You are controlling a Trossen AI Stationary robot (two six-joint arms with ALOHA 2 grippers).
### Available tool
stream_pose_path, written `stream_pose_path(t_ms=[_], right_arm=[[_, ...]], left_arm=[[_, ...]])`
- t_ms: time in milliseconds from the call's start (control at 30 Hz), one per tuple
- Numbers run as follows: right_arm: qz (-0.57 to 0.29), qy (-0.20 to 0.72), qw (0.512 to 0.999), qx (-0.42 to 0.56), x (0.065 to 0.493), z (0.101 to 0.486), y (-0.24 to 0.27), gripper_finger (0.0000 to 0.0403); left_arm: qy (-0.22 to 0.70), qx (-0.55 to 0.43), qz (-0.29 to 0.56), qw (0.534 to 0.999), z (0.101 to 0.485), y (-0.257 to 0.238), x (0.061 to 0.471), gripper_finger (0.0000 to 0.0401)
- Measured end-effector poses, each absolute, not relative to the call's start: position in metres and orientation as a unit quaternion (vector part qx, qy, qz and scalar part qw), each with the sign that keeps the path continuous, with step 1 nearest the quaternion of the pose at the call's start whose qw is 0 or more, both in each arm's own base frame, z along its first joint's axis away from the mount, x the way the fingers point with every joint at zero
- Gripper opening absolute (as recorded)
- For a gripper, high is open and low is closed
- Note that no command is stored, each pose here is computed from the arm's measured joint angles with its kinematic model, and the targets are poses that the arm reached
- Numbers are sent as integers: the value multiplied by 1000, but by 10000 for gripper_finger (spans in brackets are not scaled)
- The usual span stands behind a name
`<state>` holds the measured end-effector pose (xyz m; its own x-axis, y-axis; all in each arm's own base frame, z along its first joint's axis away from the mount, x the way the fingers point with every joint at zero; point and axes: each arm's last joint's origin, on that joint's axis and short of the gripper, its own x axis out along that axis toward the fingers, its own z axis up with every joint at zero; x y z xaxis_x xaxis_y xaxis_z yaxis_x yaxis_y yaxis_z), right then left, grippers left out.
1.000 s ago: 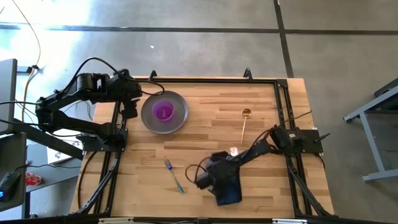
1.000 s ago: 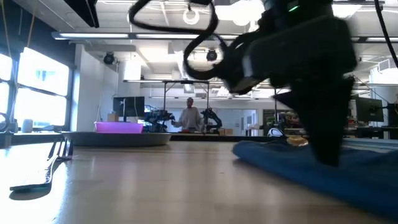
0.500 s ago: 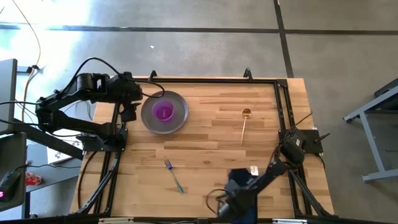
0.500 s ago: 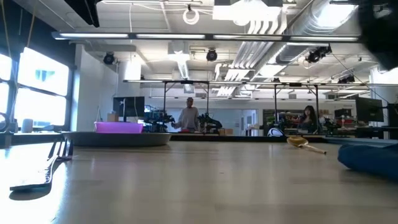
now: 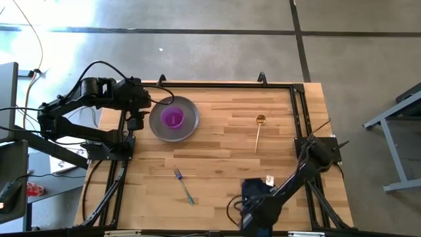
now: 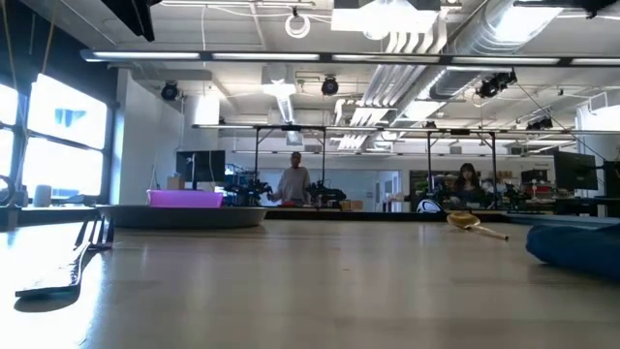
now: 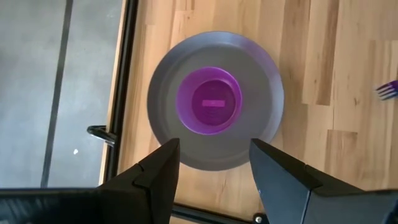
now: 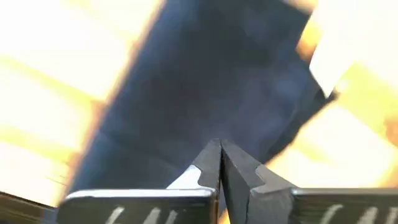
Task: Set table place
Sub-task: Move the blue napkin to the bottom right of the table
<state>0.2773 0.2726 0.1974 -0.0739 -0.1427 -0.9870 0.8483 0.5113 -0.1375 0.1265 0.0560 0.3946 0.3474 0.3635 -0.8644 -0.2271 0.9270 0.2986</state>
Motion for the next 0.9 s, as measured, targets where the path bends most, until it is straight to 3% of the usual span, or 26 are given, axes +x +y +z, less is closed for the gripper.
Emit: stream_pose_path(t_ms=[100,200,433,633,900], right_arm=[[-400,554,652,329,273,226,267,0],[-380,535,665,355,275,230,269,0],[-341,534,659,405,276,173,270,0],[-335,529,649,433,259,166,253,0],[-321,500,644,483,248,126,238,0]], left_arm=[[541,61,177,820,395,56,127,184],[541,61,177,820,395,56,127,184],[541,59,174,821,395,56,127,184],[541,59,174,821,394,56,127,184],[541,60,174,821,395,56,127,184]])
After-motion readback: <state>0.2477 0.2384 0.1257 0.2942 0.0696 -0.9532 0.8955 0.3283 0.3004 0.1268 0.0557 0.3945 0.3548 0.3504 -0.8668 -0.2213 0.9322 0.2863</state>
